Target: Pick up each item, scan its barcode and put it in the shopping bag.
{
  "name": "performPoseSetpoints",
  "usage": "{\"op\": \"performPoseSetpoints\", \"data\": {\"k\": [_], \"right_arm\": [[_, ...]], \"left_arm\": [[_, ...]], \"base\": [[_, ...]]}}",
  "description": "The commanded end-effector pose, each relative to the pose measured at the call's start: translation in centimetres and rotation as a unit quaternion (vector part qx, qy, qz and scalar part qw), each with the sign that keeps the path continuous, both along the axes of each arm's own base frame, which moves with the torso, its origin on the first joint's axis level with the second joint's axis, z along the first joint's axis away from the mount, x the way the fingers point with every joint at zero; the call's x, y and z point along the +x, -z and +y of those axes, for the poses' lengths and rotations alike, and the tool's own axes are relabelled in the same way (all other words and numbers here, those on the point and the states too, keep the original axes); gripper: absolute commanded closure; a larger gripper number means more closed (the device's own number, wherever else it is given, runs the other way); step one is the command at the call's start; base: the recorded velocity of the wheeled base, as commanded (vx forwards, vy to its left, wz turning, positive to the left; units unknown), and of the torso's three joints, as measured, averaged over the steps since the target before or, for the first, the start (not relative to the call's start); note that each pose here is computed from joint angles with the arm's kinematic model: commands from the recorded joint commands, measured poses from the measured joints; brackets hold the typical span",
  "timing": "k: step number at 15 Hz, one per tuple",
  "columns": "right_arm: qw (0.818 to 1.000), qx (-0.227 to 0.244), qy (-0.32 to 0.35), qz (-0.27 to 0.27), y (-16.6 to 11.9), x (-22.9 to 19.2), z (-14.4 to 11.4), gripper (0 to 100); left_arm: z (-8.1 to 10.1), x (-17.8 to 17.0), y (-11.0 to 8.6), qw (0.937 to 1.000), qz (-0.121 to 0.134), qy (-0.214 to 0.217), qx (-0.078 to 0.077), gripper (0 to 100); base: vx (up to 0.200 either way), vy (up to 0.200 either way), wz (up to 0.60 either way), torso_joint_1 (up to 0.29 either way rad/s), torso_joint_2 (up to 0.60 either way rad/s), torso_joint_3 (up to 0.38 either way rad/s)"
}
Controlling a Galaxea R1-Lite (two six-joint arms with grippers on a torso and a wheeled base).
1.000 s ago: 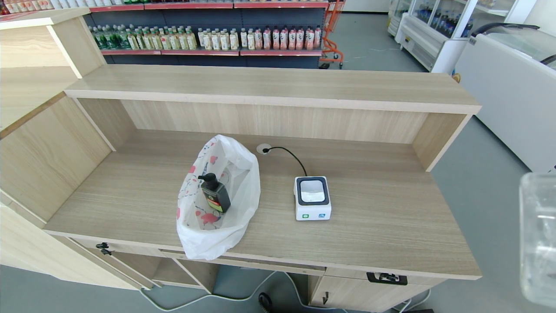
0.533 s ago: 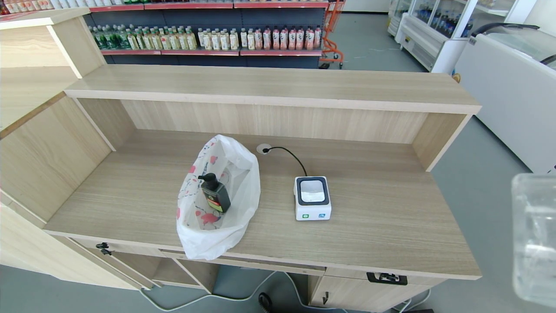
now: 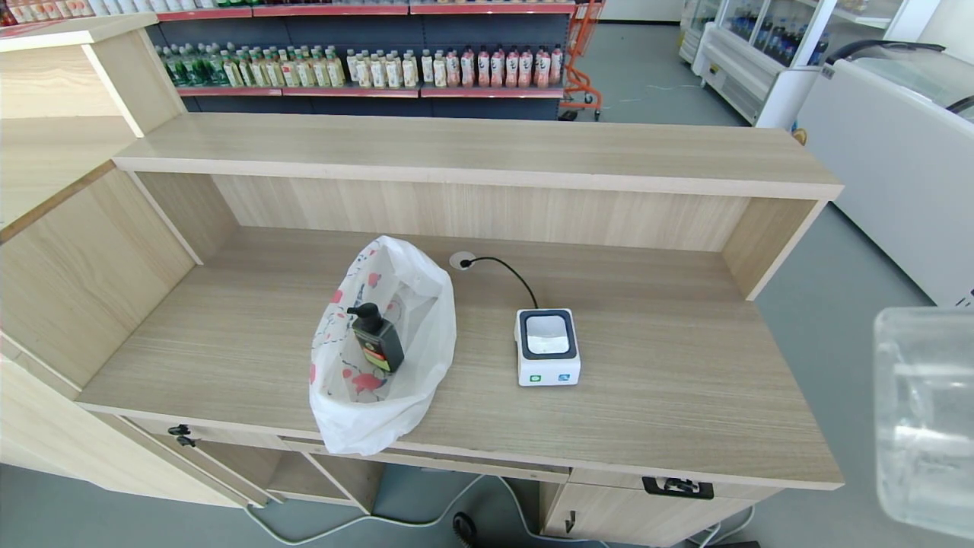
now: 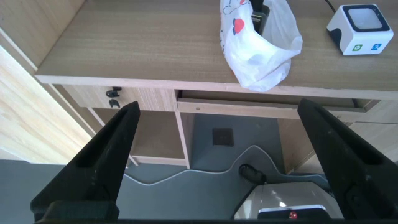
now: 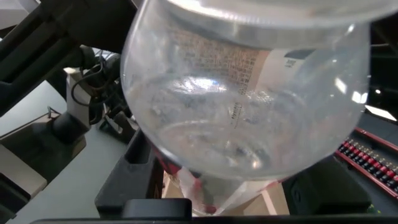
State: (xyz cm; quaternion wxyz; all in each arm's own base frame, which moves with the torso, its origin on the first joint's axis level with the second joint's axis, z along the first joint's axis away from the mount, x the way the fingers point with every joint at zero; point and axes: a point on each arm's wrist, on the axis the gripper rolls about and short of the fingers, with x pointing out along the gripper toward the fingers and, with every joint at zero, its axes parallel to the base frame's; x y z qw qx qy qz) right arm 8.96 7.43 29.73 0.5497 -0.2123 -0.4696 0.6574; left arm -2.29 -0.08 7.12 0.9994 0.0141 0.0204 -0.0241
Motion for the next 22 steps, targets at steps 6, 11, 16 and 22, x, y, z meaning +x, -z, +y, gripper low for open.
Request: {"op": "performPoseSetpoints", "data": {"k": [6, 11, 16, 22], "right_arm": [[0.998, 0.016, 0.062, -0.019, -2.0, 0.0, -1.6, 100], [0.989, 0.057, 0.126, 0.058, -2.2, 0.3, -2.7, 100], [0.757, 0.209, 0.506, 0.357, -0.2, 5.3, -7.2, 100], [0.436, 0.291, 0.574, 0.629, 5.6, 6.9, -7.9, 100]], "left_arm": [[0.0, 0.0, 0.0, 1.0, 0.0, 0.0, 0.0, 0], [0.0, 0.0, 0.0, 1.0, 0.0, 0.0, 0.0, 0], [0.0, 0.0, 0.0, 1.0, 0.0, 0.0, 0.0, 0], [0.0, 0.0, 0.0, 1.0, 0.0, 0.0, 0.0, 0]], "base": [[0.0, 0.0, 0.0, 0.0, 0.0, 0.0], [0.0, 0.0, 0.0, 0.0, 0.0, 0.0], [0.0, 0.0, 0.0, 0.0, 0.0, 0.0], [0.0, 0.0, 0.0, 0.0, 0.0, 0.0]]}}
